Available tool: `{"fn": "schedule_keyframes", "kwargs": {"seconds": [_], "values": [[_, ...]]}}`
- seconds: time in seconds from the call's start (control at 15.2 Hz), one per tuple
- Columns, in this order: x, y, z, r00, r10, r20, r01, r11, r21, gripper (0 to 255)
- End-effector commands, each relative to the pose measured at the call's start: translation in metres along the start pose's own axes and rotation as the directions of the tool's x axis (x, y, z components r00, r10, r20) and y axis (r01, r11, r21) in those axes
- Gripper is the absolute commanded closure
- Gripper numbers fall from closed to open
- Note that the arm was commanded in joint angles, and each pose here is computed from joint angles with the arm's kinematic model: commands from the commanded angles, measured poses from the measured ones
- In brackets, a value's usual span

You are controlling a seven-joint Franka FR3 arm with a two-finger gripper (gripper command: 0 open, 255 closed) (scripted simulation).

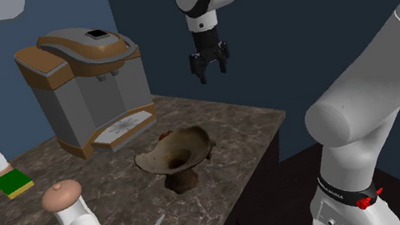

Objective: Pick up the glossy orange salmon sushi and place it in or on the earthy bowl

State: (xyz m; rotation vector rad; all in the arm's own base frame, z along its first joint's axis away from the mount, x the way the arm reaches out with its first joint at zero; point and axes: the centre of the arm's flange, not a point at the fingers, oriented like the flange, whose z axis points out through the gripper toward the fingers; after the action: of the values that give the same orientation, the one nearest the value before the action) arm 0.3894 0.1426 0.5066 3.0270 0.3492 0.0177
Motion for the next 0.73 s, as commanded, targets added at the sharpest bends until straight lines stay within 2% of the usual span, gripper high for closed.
{"fn": "schedule_keyframes", "kwargs": {"seconds": [0.0,0.66], "values": [[0.014,-0.021,0.011,1.0,-0.025,-0.004,0.025,1.0,-0.002,0],[0.076,-0.119,0.074,0.989,-0.147,-0.02,0.147,0.989,-0.018,0]]}}
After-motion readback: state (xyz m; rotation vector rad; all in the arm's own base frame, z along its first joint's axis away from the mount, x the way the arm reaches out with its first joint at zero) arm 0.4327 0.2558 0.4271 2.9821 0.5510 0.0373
